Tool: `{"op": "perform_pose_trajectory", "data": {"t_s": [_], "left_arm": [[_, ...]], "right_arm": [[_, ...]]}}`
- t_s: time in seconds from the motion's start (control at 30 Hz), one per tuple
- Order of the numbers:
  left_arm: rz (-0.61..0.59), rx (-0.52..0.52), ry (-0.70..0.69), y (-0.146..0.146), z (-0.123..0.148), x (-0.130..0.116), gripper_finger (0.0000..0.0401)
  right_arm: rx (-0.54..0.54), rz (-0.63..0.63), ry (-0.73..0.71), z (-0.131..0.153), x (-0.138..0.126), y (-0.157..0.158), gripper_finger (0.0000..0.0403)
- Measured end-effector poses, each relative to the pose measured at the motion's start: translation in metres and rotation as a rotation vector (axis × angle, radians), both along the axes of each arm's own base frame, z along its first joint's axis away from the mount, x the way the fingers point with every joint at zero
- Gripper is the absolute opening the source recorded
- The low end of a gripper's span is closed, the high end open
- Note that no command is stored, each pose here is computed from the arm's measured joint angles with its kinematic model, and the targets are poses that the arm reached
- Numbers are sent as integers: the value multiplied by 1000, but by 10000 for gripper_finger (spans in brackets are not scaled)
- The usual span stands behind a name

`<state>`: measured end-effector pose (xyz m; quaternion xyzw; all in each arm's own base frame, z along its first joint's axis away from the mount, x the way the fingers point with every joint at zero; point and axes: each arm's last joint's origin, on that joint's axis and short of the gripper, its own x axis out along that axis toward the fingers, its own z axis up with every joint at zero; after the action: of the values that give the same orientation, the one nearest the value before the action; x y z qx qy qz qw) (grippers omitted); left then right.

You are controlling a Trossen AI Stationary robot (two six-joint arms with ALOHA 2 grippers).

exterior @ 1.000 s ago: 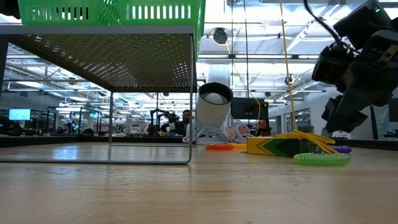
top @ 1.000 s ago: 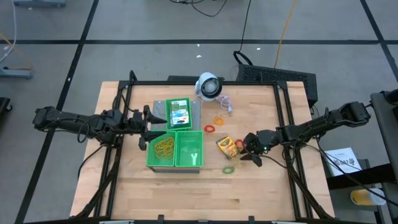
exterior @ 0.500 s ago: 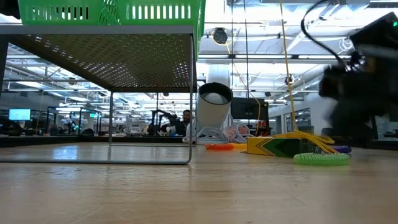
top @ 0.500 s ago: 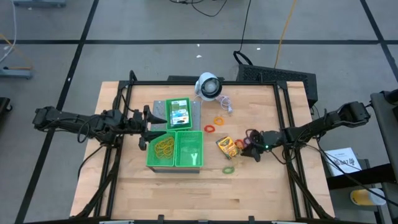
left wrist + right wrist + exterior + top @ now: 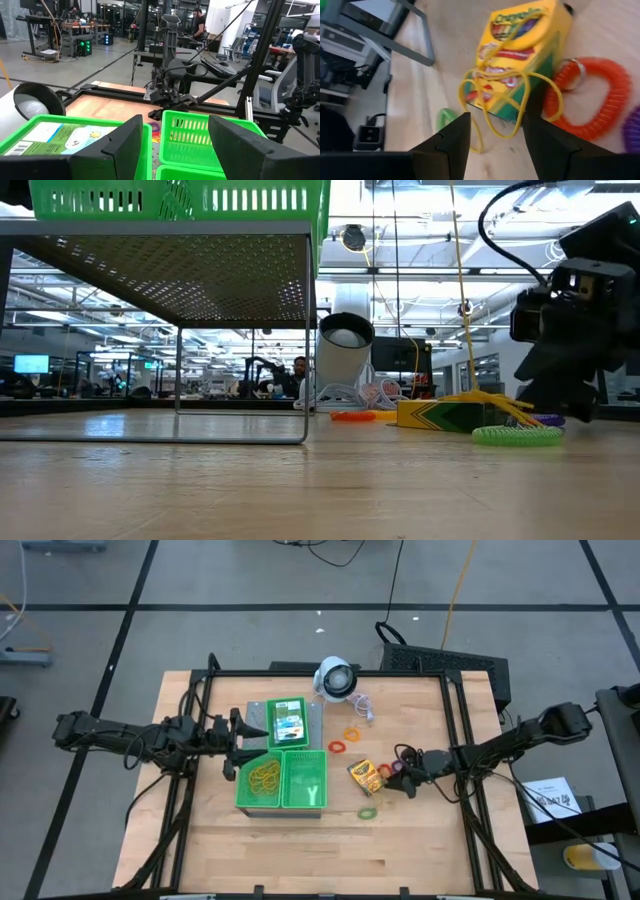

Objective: Pick & Place Office Desk Supplies
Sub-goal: Put the yellow rubber band into the bottom left green basket on the shelf

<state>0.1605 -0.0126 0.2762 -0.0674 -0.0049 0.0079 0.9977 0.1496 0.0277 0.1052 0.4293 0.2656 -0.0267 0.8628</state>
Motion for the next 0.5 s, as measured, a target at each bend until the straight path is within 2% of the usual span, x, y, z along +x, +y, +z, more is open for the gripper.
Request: {"op": "perform_pose_trajectory", "data": {"t_s": [0.23,0.5], "left_arm": [[23,-5,-1,1,0,0,237],[25,-5,-1,1,0,0,237]], "right_arm": [[45,74,-74,6,4,3,169],[23,48,-15,-3,5,3,169]]}}
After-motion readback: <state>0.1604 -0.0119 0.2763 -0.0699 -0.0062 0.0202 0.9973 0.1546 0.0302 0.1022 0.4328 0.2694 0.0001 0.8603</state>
